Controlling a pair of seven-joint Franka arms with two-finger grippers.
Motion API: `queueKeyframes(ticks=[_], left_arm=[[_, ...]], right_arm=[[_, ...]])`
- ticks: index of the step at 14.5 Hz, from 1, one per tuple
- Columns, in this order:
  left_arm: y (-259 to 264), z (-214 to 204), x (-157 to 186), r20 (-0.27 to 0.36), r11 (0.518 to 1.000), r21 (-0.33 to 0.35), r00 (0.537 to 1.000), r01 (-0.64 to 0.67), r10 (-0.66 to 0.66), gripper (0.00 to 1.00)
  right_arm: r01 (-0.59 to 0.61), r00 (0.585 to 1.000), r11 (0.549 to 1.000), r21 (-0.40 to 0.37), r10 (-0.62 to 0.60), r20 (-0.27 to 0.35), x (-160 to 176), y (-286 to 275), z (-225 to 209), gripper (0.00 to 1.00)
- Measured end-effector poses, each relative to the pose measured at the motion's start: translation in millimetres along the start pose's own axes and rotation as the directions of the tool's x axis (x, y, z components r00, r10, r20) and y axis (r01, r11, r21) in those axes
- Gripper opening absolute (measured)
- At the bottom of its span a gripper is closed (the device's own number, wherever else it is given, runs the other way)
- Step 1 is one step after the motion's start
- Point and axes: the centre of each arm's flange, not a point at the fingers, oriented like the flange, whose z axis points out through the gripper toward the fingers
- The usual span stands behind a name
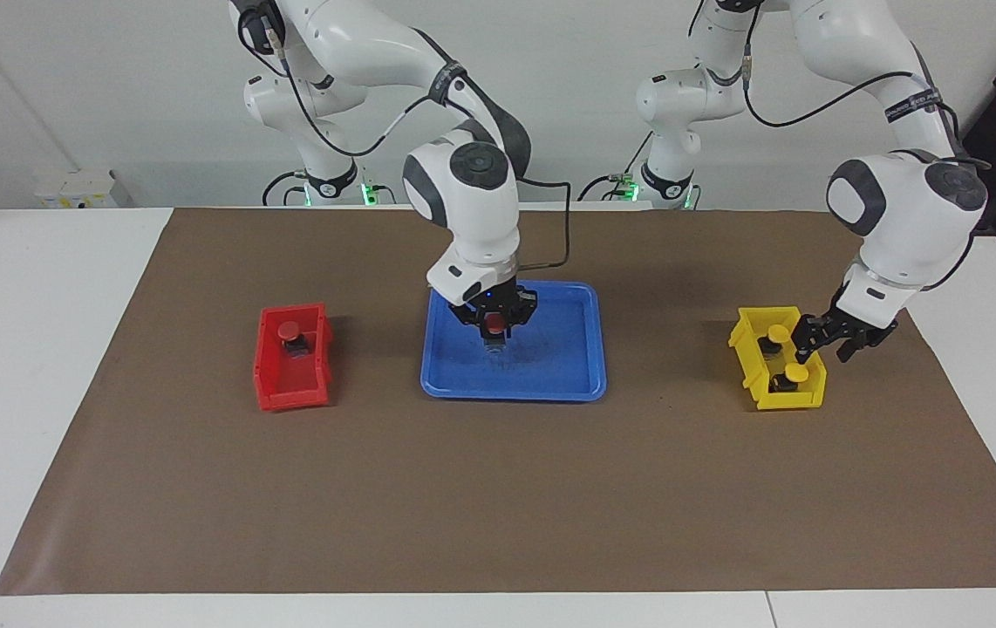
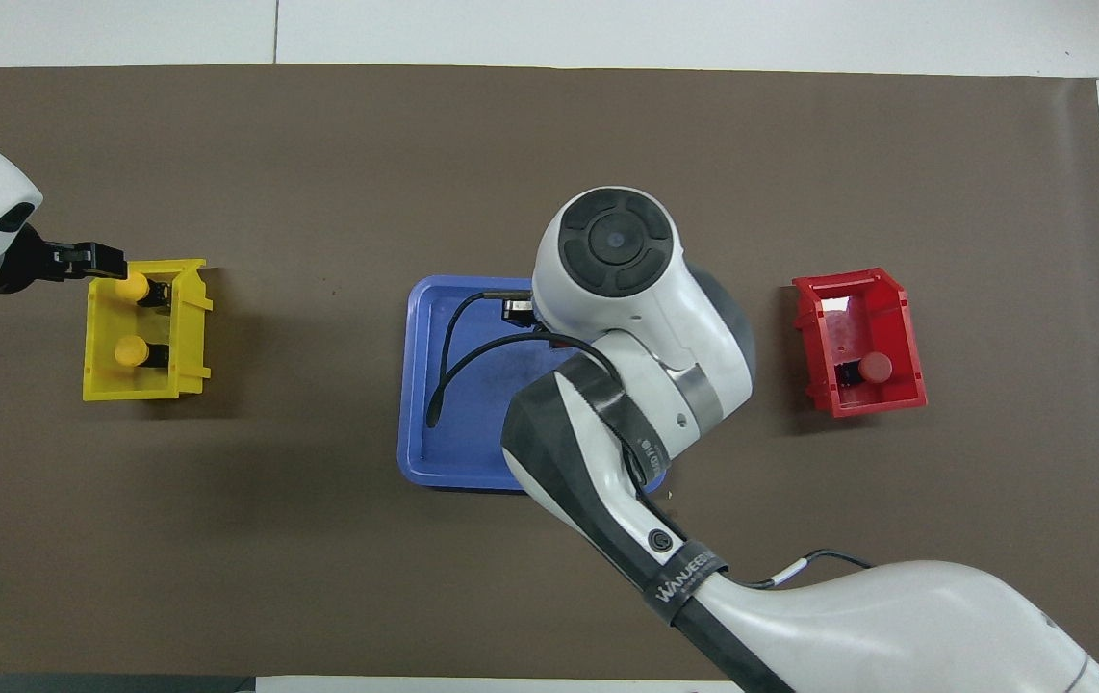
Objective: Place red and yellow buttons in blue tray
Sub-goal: 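Place the red button in the tray while the left gripper grasps a yellow button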
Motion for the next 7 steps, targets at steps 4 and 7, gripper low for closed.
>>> queueKeyframes(ticks=[4,7], left_arm=[[13.0,18.2,2.8,0.002,1.0,-0.004,1.0,0.014,-0.014,0.76],[11.7,26.9,0.3,-0.005,1.0,-0.003,1.0,0.016,-0.016,0.74]], right_arm=[[-0.008,1.0,1.0,-0.01,0.008,-0.001,-12.0,-12.6,30.9,0.41],[-0.002,1.0,1.0,-0.021,0.002,-0.004,-15.2,-7.8,44.5,0.41]])
